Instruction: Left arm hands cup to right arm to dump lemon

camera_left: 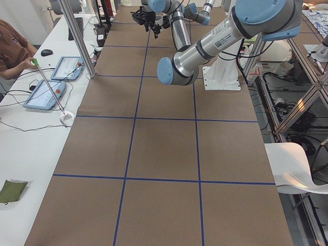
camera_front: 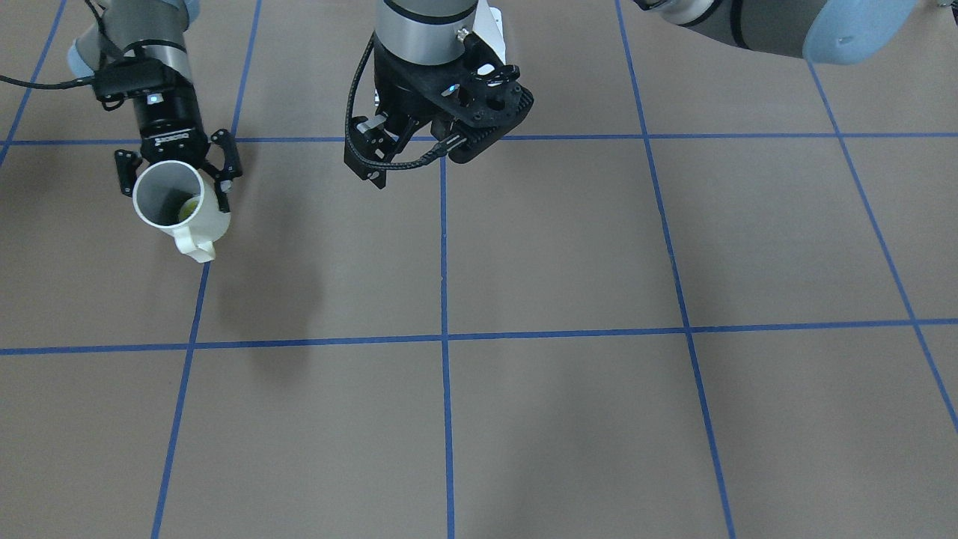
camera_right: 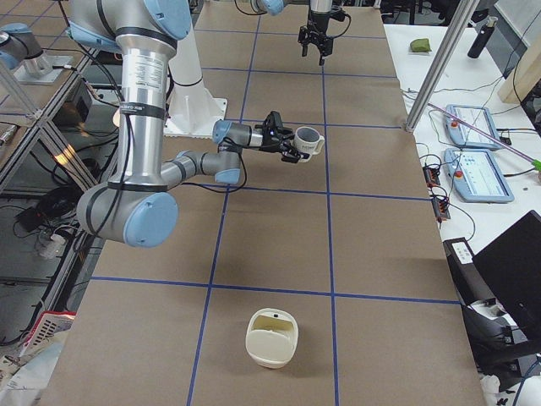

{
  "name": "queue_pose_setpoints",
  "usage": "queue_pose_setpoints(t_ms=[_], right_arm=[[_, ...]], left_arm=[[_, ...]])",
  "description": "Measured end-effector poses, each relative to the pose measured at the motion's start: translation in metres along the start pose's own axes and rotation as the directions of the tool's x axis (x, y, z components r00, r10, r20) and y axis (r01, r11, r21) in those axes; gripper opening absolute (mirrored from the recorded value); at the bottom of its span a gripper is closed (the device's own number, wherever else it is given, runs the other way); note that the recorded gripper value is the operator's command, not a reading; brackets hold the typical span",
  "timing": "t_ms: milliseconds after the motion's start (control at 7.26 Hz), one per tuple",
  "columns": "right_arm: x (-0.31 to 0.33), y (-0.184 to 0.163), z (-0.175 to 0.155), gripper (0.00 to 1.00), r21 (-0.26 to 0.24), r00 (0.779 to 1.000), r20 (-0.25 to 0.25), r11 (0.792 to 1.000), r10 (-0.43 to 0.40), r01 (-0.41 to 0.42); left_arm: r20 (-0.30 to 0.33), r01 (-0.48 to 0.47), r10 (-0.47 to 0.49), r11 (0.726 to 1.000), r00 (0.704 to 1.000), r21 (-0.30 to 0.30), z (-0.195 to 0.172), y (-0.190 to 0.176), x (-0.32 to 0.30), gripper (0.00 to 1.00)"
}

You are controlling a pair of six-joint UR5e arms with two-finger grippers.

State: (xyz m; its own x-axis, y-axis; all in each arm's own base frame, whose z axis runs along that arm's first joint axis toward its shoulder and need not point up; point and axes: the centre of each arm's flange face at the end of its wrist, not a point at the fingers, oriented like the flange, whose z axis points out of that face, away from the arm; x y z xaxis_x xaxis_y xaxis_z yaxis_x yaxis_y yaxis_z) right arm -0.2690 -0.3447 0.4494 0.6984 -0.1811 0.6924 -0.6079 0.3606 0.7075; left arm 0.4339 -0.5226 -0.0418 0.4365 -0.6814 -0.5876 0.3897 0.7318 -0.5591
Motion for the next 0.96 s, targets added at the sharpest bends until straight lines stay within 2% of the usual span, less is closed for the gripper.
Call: queue_pose_setpoints(t_ms=[138, 413, 551, 689, 827, 964], right_arm=[[0.047, -0.006, -0.009, 0.23, -0.019, 1.000, -0.017, 1.000, 0.023, -0.023], [0.124, -0.017, -0.016, 0.25, -0.074, 0.992, -0.083, 0.993, 0.091, -0.097], [0.169, -0.026, -0.022, 0.25, -0.117, 0.986, -0.103, 0.983, 0.130, -0.141], [0.218, -0.026, -0.033, 0.20, -0.142, 0.977, -0.098, 0.969, 0.190, -0.203], [0.268, -0.015, -0.052, 0.19, -0.134, 0.954, -0.073, 0.945, 0.292, -0.299], [0.309, -0.001, -0.076, 0.20, -0.114, 0.912, -0.041, 0.905, 0.409, -0.411]], left_arm=[[0.004, 0.001, -0.001, 1.000, 1.000, 0.003, 0.003, -0.002, 0.000, 1.00], [0.015, 0.004, -0.004, 1.000, 1.000, 0.016, 0.014, -0.005, -0.002, 1.00], [0.019, 0.004, -0.005, 1.000, 1.000, 0.019, 0.017, -0.007, -0.004, 1.00], [0.020, 0.004, -0.005, 1.000, 1.000, 0.021, 0.019, -0.008, -0.004, 1.00], [0.020, 0.004, -0.004, 1.000, 1.000, 0.023, 0.020, -0.007, -0.004, 1.00], [0.020, 0.003, -0.004, 1.000, 1.000, 0.027, 0.020, -0.007, -0.004, 1.00]])
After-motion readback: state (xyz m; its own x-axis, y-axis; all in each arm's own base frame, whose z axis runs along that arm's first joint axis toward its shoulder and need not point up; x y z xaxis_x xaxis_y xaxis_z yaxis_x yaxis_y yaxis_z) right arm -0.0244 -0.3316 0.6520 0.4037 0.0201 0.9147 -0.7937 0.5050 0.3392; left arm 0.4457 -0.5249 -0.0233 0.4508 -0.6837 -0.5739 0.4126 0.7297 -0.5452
